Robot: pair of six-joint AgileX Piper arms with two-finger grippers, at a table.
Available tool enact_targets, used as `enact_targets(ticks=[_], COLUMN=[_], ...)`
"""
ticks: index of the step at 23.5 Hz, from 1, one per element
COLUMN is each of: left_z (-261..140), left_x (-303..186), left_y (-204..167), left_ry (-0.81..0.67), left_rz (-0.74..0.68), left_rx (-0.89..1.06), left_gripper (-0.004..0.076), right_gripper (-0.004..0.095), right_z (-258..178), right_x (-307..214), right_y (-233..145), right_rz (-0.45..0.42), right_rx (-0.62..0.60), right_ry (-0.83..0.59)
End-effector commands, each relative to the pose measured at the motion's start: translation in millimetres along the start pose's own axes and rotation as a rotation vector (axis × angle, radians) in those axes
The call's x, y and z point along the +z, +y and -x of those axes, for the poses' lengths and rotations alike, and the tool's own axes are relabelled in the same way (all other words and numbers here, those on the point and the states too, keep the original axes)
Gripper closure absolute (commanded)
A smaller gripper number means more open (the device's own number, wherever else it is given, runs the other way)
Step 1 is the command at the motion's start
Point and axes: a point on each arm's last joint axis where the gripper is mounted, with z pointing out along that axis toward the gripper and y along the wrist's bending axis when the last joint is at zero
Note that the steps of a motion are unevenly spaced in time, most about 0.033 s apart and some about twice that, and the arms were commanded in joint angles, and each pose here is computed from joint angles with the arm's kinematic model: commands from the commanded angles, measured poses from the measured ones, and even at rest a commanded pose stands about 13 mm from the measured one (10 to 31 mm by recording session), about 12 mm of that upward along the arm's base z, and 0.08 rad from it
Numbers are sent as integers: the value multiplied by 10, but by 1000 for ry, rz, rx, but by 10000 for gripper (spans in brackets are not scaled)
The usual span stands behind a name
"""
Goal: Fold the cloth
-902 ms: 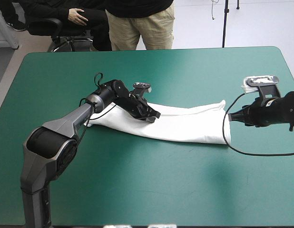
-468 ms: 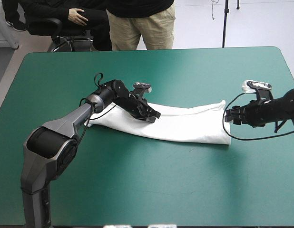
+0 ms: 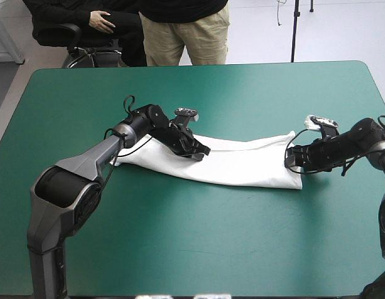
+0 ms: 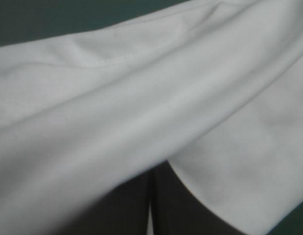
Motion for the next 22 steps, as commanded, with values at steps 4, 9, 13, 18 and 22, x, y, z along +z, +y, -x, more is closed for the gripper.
enact_targets(ticks=[4,9,13,18,22], left_z=[63,75,100,230,375], left_x=[-158,-152,-153,-460,-1456], left_y=[-127,-118,-106,-219,-590], left_ry=[-35,-48,-76,-218,-401], left_rz=[-21,-15,-2,34,212], left_rx=[18,17,17,50,275], left_gripper=[741,741,741,741,741], right_gripper=[463,821,919,919,919], right_z=[74,73,89,104,157], right_x=[55,52,16,-459,-876], right_y=[95,104,129,380,718], right_rz=[29,28,34,27,169], right_rx=[-40,-69,-101,-162,-216], right_ry=[-20,-19,-46,-215,-303])
